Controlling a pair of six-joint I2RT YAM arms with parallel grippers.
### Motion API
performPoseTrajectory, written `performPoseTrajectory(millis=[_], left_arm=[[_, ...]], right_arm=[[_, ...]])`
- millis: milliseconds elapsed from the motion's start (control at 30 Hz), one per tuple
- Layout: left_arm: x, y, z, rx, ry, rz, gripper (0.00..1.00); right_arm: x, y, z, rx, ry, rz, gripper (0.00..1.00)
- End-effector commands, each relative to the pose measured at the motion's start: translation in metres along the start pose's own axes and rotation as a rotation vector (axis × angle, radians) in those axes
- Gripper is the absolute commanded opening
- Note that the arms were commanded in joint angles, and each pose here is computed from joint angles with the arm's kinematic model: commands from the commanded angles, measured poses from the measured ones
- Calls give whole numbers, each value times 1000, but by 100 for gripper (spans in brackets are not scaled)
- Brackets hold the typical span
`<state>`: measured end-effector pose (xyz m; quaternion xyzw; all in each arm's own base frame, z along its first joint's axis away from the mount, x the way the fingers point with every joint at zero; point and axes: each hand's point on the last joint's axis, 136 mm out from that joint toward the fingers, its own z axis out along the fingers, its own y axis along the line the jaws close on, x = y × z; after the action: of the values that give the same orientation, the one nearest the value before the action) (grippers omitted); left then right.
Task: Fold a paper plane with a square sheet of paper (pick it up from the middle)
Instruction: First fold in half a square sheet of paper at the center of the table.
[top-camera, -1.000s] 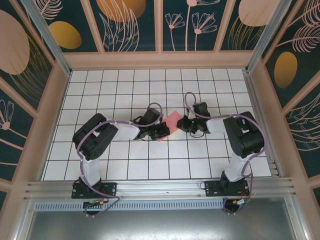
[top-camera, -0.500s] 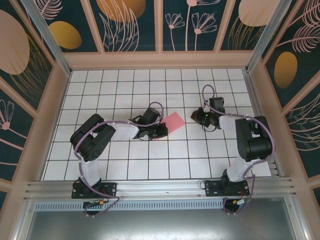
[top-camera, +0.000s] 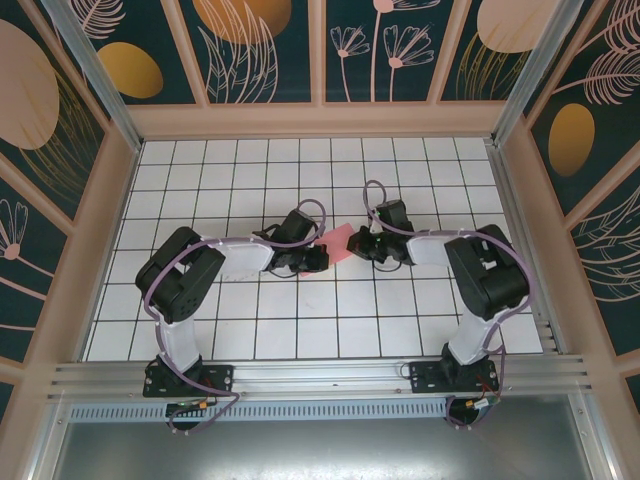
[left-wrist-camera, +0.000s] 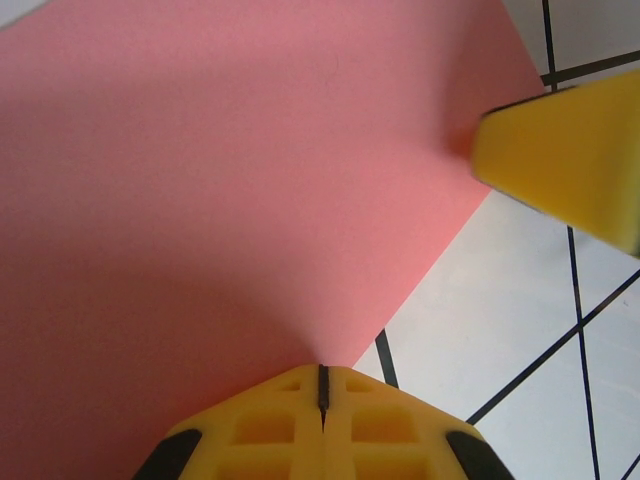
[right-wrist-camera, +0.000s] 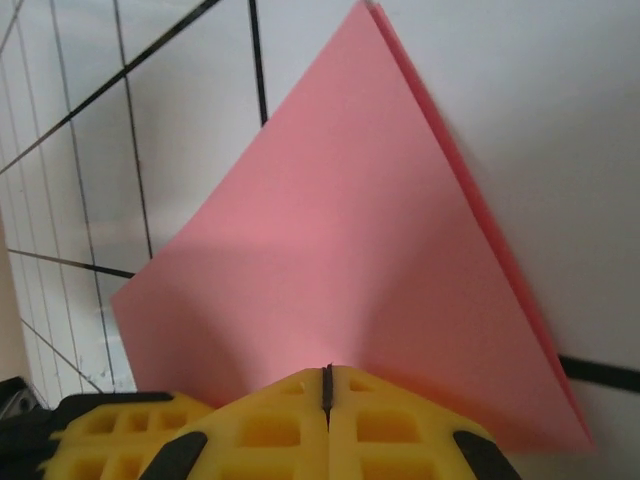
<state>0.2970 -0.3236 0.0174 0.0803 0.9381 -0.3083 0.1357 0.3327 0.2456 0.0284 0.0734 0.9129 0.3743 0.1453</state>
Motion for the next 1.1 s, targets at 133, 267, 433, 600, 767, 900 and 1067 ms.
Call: performPoseTrajectory(millis=[133, 267, 433, 600, 767, 900, 1067], left_arm=[[-26, -29, -21, 119, -115, -123, 0], [-37, -35, -27, 219, -229, -337, 0], [-45, -39, -26, 281, -326, -500, 0], [-41, -36, -22, 280, -347, -576, 0], [-33, -30, -12, 286, -330, -627, 0], [-29, -22, -5, 254, -325, -649, 0], [-20, -3, 1, 174, -326, -674, 0]], right_arm=[[5, -19, 13, 55, -1, 56, 0], [14, -32, 14, 80, -2, 101, 0], [21, -39, 16, 106, -4, 125, 0], [24, -40, 17, 113, -4, 135, 0], [25, -39, 16, 110, -6, 138, 0], [27, -41, 16, 119, -2, 141, 0], [28, -44, 16, 127, 1, 143, 0]])
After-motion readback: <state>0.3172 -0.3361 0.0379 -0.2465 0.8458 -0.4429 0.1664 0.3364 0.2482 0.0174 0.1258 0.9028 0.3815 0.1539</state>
